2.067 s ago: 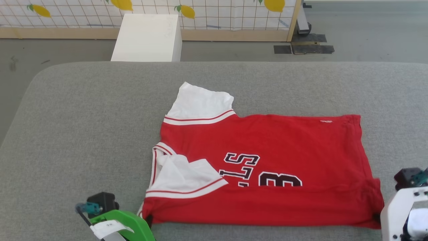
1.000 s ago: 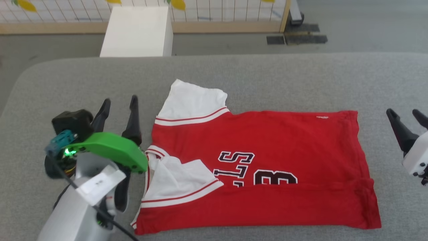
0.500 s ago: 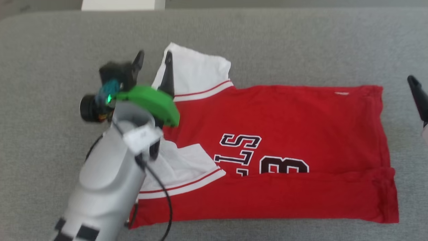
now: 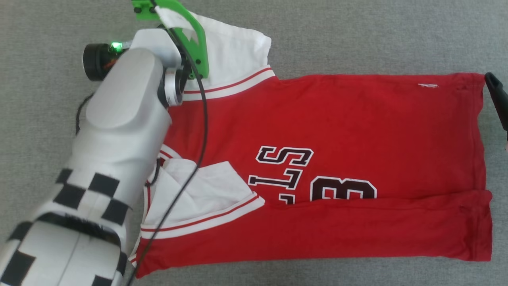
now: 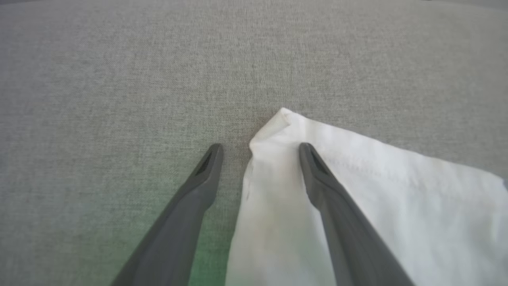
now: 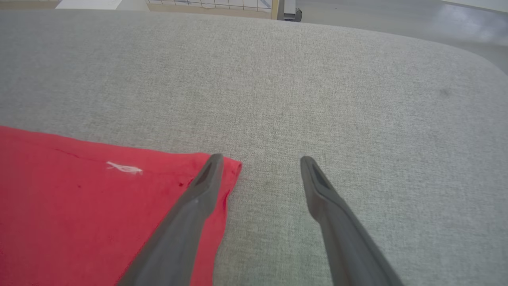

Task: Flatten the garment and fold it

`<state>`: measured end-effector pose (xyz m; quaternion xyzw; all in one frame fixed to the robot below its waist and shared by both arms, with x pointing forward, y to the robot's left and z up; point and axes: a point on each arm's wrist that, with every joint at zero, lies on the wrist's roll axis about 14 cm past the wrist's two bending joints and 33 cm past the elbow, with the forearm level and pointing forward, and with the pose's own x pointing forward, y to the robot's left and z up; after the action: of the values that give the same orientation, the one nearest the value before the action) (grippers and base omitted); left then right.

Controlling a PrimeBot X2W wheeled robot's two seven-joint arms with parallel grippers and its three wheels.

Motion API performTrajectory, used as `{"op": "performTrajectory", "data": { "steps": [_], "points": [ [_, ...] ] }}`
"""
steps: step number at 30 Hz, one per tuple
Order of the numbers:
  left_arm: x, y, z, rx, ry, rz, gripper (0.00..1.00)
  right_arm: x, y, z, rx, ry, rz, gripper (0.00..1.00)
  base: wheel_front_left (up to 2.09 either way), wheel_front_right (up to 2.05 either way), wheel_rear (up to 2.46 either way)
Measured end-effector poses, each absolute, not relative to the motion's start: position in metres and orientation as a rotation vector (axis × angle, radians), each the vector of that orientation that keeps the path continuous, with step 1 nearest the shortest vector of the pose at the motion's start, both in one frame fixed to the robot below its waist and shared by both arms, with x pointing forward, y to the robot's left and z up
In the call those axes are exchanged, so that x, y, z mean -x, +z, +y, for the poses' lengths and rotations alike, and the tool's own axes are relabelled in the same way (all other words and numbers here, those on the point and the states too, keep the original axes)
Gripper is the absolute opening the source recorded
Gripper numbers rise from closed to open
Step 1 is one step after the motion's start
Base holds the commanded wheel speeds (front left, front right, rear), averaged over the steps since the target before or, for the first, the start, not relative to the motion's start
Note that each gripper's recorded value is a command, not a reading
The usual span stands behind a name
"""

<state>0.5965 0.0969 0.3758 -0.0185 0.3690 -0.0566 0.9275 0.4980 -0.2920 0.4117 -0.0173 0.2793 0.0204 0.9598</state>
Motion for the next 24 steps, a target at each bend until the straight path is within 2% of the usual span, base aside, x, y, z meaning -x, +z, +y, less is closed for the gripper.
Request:
{"op": "performTrajectory", "data": {
  "steps": [7, 8, 9, 10, 17, 24],
  "points": [
    [-0.594, 0.362, 0.092, -0.049, -0.110, 0.972, 1.00, -0.497, 0.408, -0.292, 0.040, 0.052, 0.565, 1.00, 0.00, 0.00, 0.00],
    [-0.592, 0.361, 0.091, -0.043, -0.113, 0.991, 0.47, -0.497, 0.409, -0.292, 0.038, 0.053, 0.563, 1.00, 0.00, 0.00, 0.00],
    [-0.592, 0.362, 0.090, -0.037, -0.115, 0.992, 0.20, -0.497, 0.409, -0.291, 0.038, 0.055, 0.561, 1.00, 0.00, 0.00, 0.00],
    [-0.593, 0.363, 0.090, -0.023, -0.118, 0.987, 0.00, -0.498, 0.409, -0.291, 0.038, 0.057, 0.560, 1.00, 0.00, 0.00, 0.00],
    [-0.588, 0.376, 0.085, 0.104, -0.142, 0.890, 0.00, -0.500, 0.413, -0.289, 0.053, 0.067, 0.571, 1.00, 0.00, 0.00, 0.00],
    [-0.586, 0.407, 0.081, 0.191, -0.182, 0.778, 0.00, -0.489, 0.399, -0.280, 0.135, 0.105, 0.777, 1.00, 0.00, 0.00, 0.00]
  ]
}}
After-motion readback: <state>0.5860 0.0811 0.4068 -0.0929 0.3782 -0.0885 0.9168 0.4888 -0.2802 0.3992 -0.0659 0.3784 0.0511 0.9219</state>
